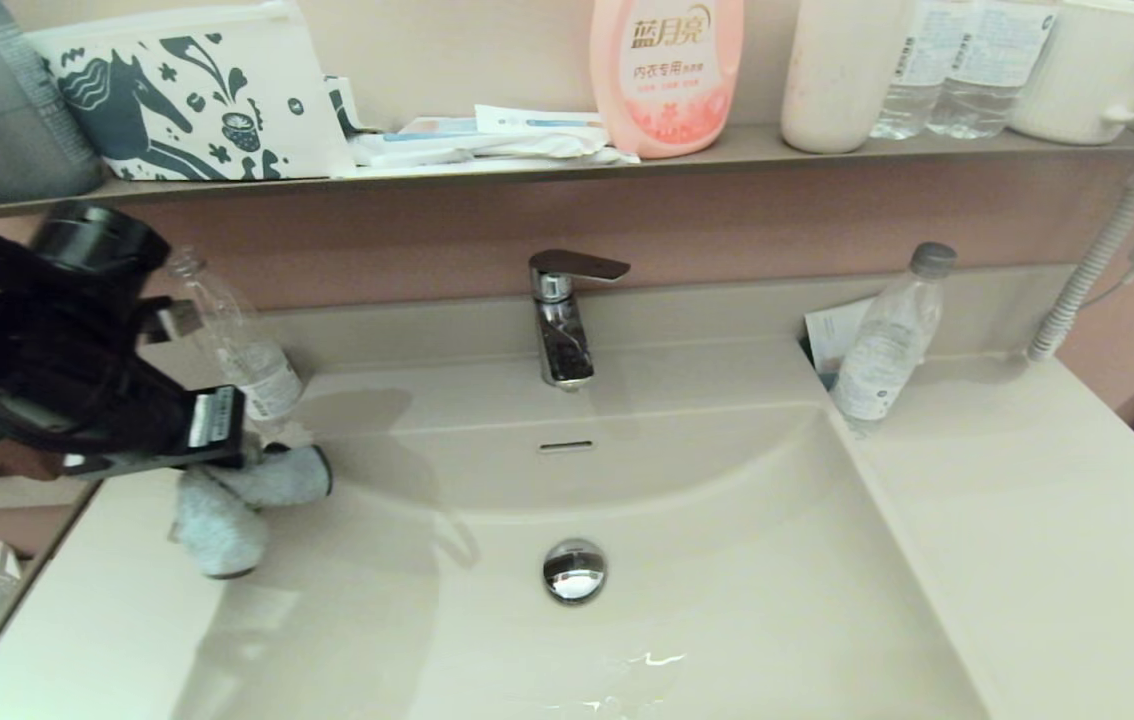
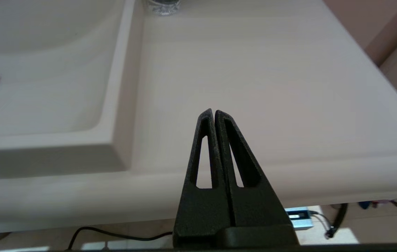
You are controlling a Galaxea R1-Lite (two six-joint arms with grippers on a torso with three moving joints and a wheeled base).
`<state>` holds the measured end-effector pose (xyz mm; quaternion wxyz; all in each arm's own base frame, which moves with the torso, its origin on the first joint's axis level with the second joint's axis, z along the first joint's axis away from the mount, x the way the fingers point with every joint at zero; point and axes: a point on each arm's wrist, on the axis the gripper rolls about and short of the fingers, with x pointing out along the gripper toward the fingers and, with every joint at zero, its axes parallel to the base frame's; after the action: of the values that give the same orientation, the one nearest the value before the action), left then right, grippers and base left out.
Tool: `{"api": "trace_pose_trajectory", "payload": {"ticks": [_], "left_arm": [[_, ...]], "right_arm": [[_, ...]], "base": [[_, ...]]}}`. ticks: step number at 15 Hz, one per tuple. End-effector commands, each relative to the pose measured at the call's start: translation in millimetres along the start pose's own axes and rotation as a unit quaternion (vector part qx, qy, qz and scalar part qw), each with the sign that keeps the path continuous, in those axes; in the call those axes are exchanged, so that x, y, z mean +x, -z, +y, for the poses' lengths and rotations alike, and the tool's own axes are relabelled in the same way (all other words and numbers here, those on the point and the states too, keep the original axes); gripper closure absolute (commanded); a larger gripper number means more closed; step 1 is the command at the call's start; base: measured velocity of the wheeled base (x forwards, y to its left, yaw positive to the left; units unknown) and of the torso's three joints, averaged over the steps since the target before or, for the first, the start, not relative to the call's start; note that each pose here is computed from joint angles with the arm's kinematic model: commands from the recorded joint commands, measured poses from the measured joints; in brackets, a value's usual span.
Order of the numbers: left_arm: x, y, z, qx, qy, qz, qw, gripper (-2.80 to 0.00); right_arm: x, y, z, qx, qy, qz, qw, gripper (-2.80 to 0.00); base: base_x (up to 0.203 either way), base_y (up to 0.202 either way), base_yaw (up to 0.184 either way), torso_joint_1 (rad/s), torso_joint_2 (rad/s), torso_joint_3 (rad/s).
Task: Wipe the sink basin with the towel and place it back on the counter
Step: Wipe the sink
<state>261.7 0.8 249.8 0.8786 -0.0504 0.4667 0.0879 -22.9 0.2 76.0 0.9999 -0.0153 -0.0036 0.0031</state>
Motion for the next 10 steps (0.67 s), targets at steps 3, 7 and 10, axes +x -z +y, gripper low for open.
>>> {"api": "trace_pose_trajectory", "payload": {"ticks": [3,7,10], "left_arm": [[-90.4,41.0,42.5,-0.046,-0.068,0.007,0.9966,0.0],[-109.3,79.9,84.8,-0.085,-0.134,0.033,0.9869,0.0],[-91.1,100.7,111.9,-0.096,-0.129,0.052,0.9856,0.0]], "right_arm": [[0.1,0.2,0.0,-0.001,-0.001,0.002,1.0,0.0],[0.1,0.2,0.0,-0.001,-0.001,0.002,1.0,0.0],[0.1,0.2,0.0,-0.001,-0.001,0.002,1.0,0.0]], "base": [[0.0,0.0,0.0,0.0,0.0,0.0],[0.0,0.0,0.0,0.0,0.0,0.0],[0.0,0.0,0.0,0.0,0.0,0.0]]}}
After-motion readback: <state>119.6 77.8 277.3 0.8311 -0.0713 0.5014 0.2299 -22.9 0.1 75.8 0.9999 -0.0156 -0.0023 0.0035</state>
